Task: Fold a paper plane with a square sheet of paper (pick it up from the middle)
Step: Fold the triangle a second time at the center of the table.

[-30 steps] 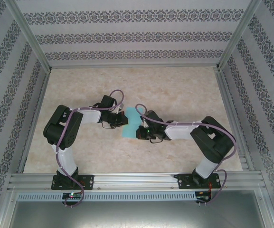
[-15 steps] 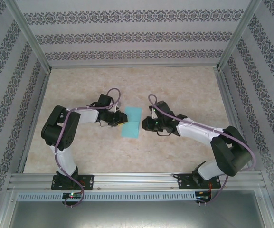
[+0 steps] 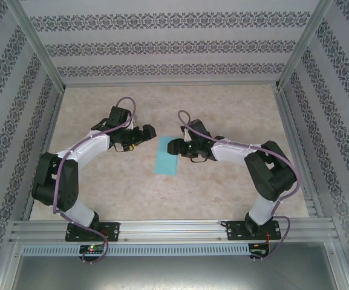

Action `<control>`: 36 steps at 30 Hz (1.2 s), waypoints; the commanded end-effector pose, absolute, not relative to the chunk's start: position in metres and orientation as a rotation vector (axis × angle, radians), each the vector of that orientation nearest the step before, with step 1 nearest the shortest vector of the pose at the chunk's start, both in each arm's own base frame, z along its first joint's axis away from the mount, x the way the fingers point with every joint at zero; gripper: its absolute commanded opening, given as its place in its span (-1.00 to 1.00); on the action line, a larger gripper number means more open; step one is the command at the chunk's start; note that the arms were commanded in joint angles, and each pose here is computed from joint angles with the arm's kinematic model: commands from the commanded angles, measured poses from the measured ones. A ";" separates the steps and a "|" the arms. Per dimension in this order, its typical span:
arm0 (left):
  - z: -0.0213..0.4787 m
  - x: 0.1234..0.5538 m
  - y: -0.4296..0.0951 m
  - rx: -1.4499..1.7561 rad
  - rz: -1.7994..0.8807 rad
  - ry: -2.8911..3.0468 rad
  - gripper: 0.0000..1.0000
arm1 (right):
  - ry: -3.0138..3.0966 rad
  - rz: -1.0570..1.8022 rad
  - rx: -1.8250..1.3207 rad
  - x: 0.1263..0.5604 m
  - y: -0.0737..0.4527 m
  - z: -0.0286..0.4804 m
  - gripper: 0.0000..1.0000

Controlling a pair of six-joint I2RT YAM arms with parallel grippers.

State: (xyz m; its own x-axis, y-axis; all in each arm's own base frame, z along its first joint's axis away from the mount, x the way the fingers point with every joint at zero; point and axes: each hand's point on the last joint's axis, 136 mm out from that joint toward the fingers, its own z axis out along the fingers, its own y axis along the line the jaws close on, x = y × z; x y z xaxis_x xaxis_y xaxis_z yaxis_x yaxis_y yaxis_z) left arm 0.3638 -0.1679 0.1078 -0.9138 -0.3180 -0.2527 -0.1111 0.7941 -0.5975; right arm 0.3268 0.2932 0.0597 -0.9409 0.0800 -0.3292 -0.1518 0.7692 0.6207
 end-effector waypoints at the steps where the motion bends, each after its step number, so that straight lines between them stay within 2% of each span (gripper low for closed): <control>1: 0.097 0.349 -0.158 -0.401 -0.802 2.710 1.00 | 2.568 1.066 -0.125 0.336 0.309 0.072 0.16; 5: 0.092 0.346 -0.160 -0.419 -0.829 2.720 1.00 | 2.596 1.069 -0.142 0.334 0.311 0.060 0.03; 19: 0.081 0.337 -0.171 -0.469 -0.948 2.716 1.00 | 2.609 1.036 -0.258 0.326 0.298 0.049 -0.03; 22: 0.083 0.336 -0.179 -0.455 -0.992 2.712 1.00 | 2.613 1.105 -0.287 0.321 0.302 0.047 -0.16; 29: 0.091 0.341 -0.206 -0.402 -1.179 2.685 1.00 | 2.608 1.155 -0.313 0.317 0.304 0.045 -0.68; 31: 0.090 0.339 -0.213 -0.367 -1.207 2.688 1.00 | 2.604 1.149 -0.314 0.318 0.303 0.045 -0.76; 33: 0.086 0.338 -0.215 -0.357 -1.205 2.696 0.99 | 2.604 1.131 -0.311 0.319 0.300 0.042 -0.77; 36: 0.080 0.336 -0.215 -0.356 -1.194 2.703 0.99 | 2.607 1.108 -0.311 0.322 0.296 0.040 -0.64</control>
